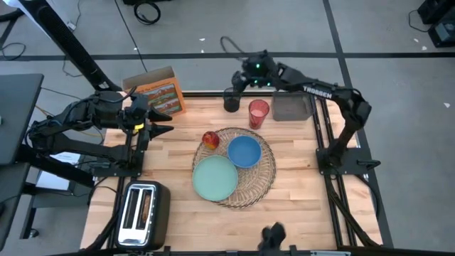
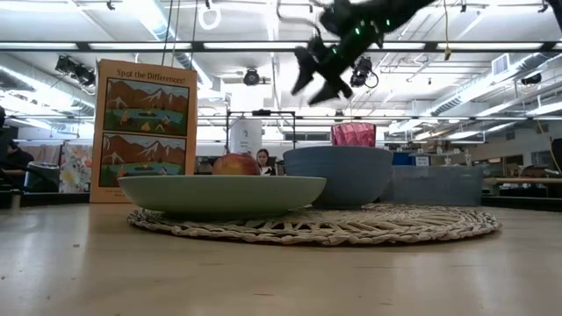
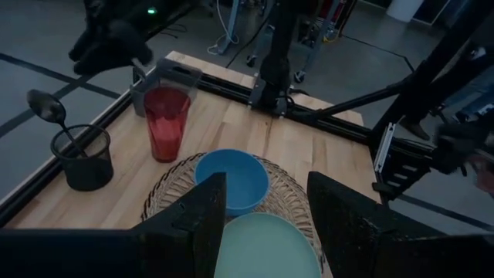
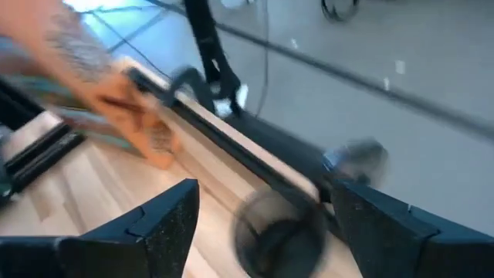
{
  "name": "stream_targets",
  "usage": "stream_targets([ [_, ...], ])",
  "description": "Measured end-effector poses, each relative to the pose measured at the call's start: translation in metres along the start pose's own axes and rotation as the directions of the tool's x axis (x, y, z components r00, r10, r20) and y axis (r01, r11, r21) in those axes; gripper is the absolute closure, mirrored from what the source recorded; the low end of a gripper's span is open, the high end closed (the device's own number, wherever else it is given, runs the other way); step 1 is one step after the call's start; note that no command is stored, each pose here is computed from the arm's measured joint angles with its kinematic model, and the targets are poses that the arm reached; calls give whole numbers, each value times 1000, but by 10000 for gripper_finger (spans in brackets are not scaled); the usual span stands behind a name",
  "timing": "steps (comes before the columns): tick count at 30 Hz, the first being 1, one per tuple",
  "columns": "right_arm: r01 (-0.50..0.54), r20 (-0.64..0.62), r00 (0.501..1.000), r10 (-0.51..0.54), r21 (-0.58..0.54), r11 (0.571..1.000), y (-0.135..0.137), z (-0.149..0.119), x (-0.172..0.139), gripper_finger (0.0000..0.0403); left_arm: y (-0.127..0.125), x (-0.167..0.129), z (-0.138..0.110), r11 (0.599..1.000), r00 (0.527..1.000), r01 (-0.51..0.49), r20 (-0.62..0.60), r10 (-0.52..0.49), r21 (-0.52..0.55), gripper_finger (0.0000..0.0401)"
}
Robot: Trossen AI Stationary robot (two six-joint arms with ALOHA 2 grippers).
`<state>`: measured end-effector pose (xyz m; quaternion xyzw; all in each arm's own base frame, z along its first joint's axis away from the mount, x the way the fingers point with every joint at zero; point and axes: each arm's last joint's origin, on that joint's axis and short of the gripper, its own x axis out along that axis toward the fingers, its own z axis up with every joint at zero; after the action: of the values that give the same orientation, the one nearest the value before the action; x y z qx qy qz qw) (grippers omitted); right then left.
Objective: Arrange a breakfast setting
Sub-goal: Put the black spoon on the brown table mat to the right side of the blue bowl
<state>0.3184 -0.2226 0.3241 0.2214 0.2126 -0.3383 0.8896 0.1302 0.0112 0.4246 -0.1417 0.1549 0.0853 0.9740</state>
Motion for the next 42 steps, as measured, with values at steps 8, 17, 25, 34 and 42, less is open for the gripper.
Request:
stream_targets([
  [8, -10, -53, 998, 28, 319, 948, -79, 0, 21, 111, 0, 0, 1, 1000, 1000, 3, 10, -3, 4, 213],
  [17, -216, -53, 966, 252, 365, 905, -118, -15, 70, 115, -2, 0, 6, 1000, 998, 14, 65, -12, -23, 213],
  [25, -402, -39, 893, 448, 377, 834, -143, -31, 102, 120, -4, 5, 16, 998, 987, 19, 157, -10, -54, 213],
  [34, -538, -3, 824, 567, 310, 784, -147, -37, 118, 199, -5, 15, 25, 997, 971, -28, 233, 44, -71, 213],
  [42, -559, 16, 821, 570, 224, 799, -145, -34, 117, 284, -4, 18, 26, 994, 963, -76, 251, 95, -84, 214],
])
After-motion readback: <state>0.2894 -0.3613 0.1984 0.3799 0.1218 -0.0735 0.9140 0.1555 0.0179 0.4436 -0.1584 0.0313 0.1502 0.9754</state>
